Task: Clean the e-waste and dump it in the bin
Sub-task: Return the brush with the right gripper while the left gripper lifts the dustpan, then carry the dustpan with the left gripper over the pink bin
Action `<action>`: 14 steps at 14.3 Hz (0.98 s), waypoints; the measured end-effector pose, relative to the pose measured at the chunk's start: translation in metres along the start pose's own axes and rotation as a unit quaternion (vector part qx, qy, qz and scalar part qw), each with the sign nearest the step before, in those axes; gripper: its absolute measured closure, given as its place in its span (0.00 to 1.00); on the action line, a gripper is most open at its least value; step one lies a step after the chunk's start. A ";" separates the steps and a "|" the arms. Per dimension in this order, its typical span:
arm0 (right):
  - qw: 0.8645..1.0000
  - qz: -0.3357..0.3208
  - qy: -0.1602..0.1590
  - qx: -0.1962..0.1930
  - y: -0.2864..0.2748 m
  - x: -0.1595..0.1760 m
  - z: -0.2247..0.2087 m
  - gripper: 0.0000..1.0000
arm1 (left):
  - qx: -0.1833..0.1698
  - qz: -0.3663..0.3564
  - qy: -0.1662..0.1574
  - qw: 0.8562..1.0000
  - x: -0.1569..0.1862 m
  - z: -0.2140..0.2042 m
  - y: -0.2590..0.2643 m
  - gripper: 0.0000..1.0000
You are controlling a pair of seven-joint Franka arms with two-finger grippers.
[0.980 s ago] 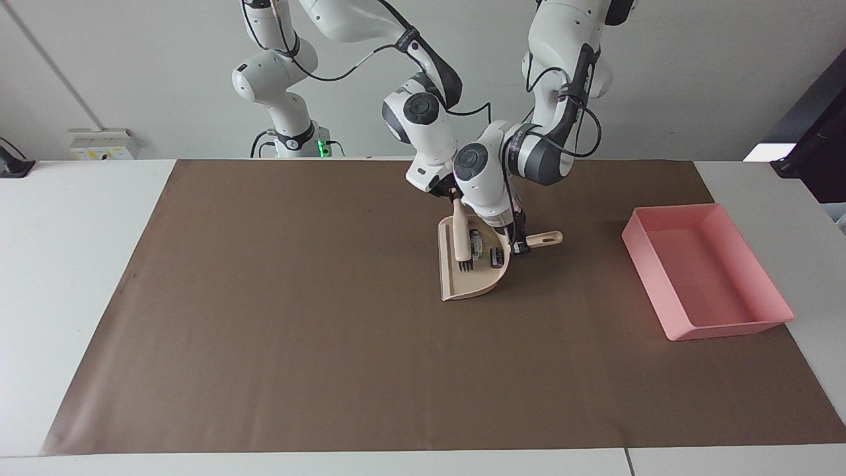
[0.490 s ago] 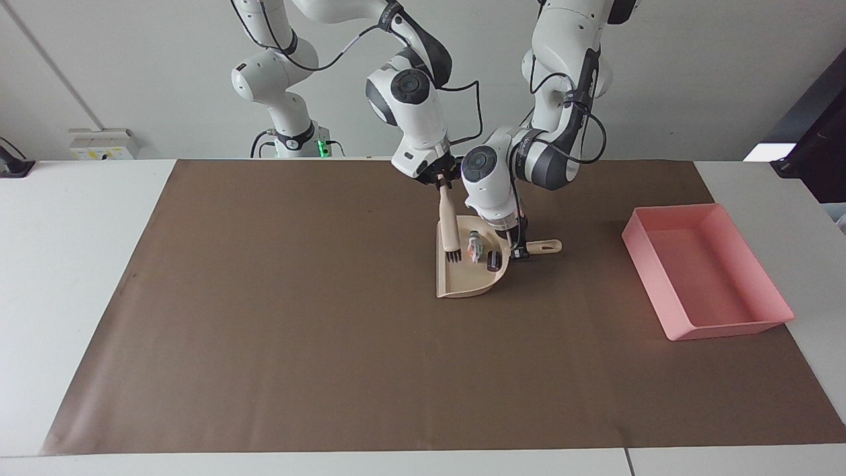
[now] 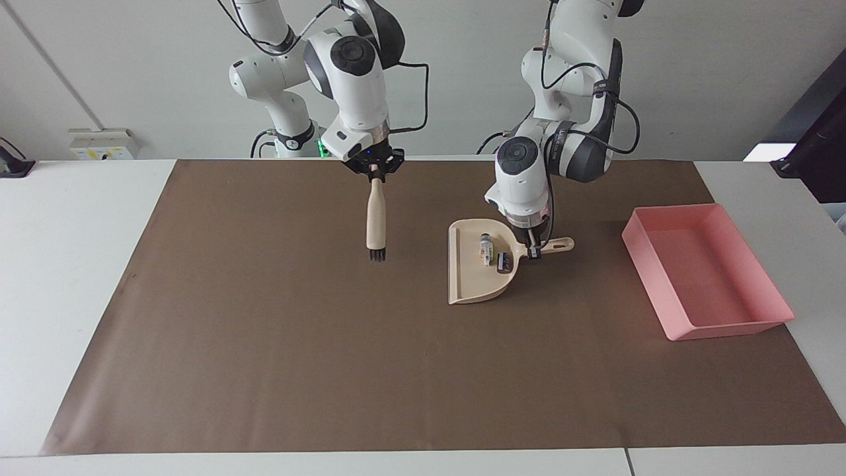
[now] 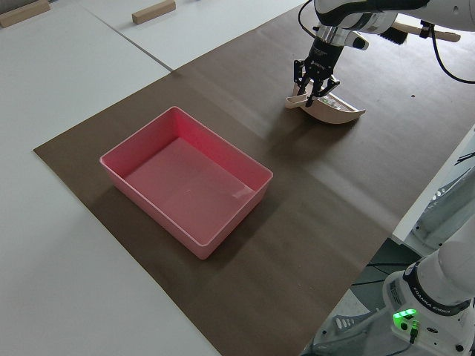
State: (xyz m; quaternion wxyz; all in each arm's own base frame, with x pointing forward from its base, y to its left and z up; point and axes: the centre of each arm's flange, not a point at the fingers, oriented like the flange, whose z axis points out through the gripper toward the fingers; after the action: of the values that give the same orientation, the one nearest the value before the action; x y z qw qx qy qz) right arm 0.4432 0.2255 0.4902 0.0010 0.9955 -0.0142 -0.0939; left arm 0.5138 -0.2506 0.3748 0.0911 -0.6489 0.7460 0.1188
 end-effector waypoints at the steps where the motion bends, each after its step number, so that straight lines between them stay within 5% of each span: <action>1: 1.000 -0.001 -0.004 -0.005 0.035 0.010 -0.006 0.74 | 0.000 0.001 0.005 1.000 -0.007 -0.003 -0.001 0.66; 7: 1.000 -0.011 -0.015 -0.010 0.209 0.048 0.038 0.74 | -0.018 0.004 0.050 0.999 -0.034 0.001 -0.007 0.66; 14: 0.999 -0.042 -0.005 -0.013 0.254 0.050 0.078 0.74 | -0.021 -0.033 0.126 0.991 -0.082 0.024 -0.009 0.66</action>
State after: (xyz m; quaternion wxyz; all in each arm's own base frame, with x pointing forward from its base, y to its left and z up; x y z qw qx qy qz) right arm 0.4704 -0.0298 0.4056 0.0096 0.9946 0.0290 -0.0989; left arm 0.5333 -0.1673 0.3747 -0.0139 -0.6845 0.7272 0.0488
